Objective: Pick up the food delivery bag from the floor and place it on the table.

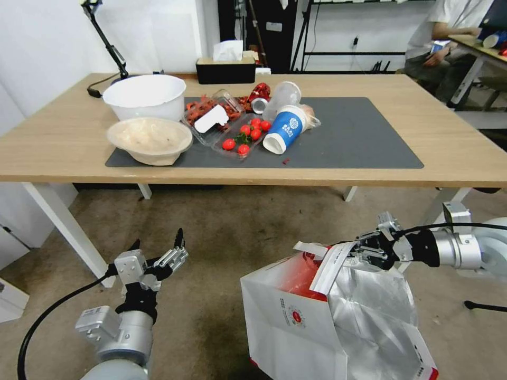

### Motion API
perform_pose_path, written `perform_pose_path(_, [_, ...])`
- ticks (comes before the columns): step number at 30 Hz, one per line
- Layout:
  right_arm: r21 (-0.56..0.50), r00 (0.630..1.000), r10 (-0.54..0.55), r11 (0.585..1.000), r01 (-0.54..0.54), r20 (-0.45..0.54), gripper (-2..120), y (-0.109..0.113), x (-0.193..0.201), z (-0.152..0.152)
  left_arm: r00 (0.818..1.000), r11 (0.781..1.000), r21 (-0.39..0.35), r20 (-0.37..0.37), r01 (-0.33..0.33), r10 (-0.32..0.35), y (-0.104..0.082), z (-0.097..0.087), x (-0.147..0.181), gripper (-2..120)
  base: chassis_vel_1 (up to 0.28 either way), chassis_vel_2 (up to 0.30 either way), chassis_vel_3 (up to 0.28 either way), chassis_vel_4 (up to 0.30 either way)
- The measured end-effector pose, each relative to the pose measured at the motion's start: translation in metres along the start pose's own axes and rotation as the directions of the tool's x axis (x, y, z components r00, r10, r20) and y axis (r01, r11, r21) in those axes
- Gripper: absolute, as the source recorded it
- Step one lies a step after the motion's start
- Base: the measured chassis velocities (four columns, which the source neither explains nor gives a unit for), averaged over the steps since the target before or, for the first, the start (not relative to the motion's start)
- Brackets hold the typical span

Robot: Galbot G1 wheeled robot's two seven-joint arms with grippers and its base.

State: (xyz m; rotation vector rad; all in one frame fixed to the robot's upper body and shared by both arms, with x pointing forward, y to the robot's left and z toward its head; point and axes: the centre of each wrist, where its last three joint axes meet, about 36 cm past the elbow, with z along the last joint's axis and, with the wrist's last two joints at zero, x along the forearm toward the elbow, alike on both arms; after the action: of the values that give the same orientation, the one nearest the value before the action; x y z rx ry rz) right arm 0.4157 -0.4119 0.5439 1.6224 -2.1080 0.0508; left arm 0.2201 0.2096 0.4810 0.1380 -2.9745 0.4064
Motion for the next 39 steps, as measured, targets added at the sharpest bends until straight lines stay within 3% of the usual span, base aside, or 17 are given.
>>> perform_pose_path(39, [0.009, 1.000, -0.017, 1.000, 0.017, -0.007, 0, 0.0045, -0.0023, -0.0029, 1.000, 1.000, -0.003, 0.010, 0.000, 0.000, 0.0000, -0.0039, 0.0022, 100, 0.000, 0.000, 0.000, 0.000])
